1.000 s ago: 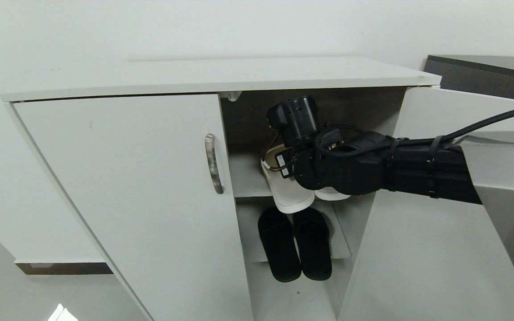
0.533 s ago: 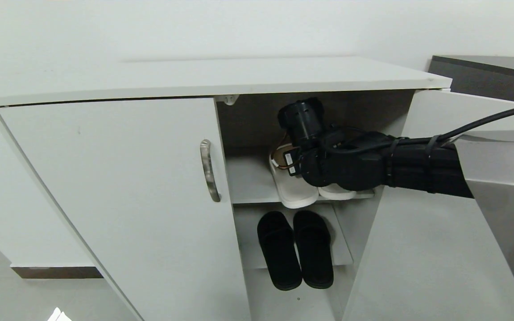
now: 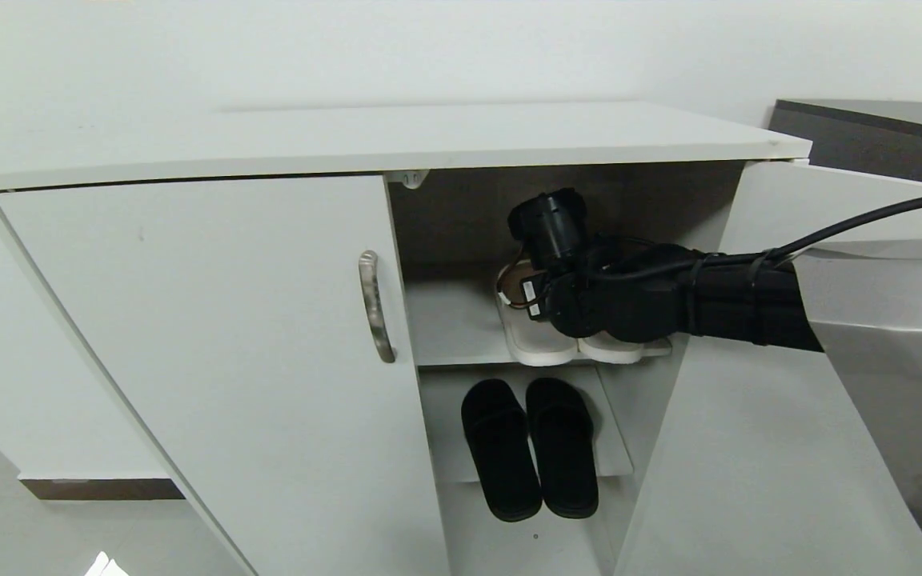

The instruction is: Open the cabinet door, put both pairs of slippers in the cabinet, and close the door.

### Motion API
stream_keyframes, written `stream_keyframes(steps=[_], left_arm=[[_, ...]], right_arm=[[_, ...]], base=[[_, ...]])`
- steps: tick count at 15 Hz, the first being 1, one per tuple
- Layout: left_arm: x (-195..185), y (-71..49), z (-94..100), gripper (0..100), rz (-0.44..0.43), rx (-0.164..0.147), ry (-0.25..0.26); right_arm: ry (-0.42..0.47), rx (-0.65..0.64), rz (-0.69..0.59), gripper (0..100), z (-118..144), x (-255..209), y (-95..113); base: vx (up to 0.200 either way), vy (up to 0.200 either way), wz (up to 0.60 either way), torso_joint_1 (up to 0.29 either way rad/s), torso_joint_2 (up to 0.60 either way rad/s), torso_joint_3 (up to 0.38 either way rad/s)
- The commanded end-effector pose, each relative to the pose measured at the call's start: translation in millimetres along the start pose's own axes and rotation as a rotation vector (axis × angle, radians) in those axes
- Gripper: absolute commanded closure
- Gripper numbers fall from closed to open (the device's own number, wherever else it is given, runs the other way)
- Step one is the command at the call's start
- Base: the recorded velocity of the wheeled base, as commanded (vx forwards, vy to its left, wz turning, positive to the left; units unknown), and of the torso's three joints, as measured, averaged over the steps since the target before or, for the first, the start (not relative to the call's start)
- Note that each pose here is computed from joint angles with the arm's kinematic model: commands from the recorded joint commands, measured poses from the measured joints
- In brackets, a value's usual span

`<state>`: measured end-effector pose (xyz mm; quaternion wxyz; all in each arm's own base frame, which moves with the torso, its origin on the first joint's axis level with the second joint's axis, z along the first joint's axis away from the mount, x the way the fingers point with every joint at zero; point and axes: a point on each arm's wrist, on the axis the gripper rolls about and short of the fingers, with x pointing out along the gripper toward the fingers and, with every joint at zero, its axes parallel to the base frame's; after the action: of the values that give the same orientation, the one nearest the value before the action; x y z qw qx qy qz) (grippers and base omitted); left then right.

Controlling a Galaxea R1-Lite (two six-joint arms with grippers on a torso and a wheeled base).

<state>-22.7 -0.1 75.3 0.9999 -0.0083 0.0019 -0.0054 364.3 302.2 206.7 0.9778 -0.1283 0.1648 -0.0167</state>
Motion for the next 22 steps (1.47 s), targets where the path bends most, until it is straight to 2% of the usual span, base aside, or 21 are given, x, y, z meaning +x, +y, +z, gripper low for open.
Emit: stream_keyframes(steps=[1,3,6,16,20,22], left_arm=[[0,0.0,-0.1,100,0.000,0.000,0.003],[0,0.0,0.1,100,0.000,-0.002,0.001],[0,0.0,-0.1,100,0.000,-0.002,0.003],[0,0.0,0.1,100,0.000,-0.002,0.001],[0,0.0,-0.1,100,0.000,-0.002,0.003],[0,0.0,0.1,100,0.000,-0.002,0.001]], right_arm=[[0.007,-0.006,-0.001,0,-2,2,1],[0.018,-0.020,-0.006,0,-4,1,1],[0.100,-0.104,-0.001,0,-14,-4,3],[0.120,-0.131,0.008,0,-20,-10,12],[0.123,-0.062,-0.001,0,-20,-7,10],[0.134,0.058,-0.045,0,-20,6,-5]], base=[[0.000,0.000,0.00,0.000,0.00,0.000],[0.000,0.000,0.00,0.000,0.00,0.000],[0.000,0.000,0.00,0.000,0.00,0.000],[0.000,0.000,0.00,0.000,0.00,0.000],[-0.200,0.000,0.00,0.007,0.00,0.004],[-0.200,0.000,0.00,-0.002,0.00,0.007]])
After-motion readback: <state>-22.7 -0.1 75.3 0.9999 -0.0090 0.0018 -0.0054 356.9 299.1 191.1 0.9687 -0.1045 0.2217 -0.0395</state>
